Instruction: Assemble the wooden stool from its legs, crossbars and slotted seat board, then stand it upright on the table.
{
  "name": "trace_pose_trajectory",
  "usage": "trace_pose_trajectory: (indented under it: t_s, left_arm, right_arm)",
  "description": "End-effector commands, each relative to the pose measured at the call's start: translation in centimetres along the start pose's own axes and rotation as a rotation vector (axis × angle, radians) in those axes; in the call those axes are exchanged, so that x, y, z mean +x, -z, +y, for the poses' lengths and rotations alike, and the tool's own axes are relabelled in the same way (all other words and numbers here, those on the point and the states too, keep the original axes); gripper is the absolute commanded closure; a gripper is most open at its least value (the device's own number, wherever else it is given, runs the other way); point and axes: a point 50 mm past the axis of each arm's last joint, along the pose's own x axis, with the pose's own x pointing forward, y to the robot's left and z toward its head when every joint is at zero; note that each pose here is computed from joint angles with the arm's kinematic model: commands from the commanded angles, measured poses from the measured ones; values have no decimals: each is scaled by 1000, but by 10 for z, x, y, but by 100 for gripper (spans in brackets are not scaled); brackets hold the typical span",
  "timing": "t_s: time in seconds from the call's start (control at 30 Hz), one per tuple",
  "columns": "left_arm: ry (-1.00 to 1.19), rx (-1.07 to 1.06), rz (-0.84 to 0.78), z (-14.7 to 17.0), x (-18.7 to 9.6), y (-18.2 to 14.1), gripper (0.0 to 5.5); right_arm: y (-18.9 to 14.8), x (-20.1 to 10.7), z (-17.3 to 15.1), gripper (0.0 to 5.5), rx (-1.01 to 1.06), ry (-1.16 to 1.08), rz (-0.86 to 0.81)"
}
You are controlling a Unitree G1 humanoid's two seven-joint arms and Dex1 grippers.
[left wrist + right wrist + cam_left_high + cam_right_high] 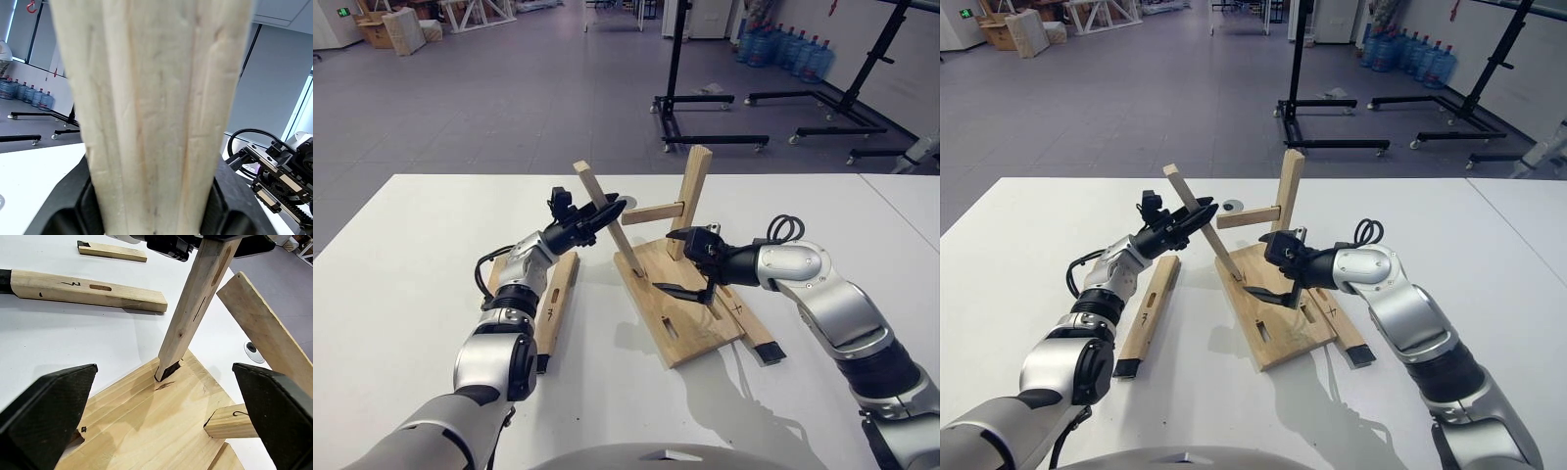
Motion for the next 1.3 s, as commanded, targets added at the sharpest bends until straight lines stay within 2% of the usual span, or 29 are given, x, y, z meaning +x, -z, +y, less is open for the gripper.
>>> trace_pose_trajectory:
  t_s: [0.03,0.17,0.6,0.83,1.0,1.3]
  left_arm:
    - [-36,68,2,5,-3,-14,349]
    - [-45,98,17,8,-6,-20,349]
    - [24,100,114,0,-5,-5,349]
    - [-10,98,70,4,-6,-14,349]
    - [-11,135,116,6,-9,-18,349]
    - [42,173,238,0,-8,-1,349]
  right_arm:
    - [-4,0,-2,41,-16,8,-1]
    - [-4,0,-2,41,-15,7,-2]
    - [-4,0,-1,41,-15,8,-2]
    - [-5,1,-1,41,-15,9,-4]
    - [-5,1,-2,41,-14,9,-3]
    - [-5,1,-1,41,-12,8,-4]
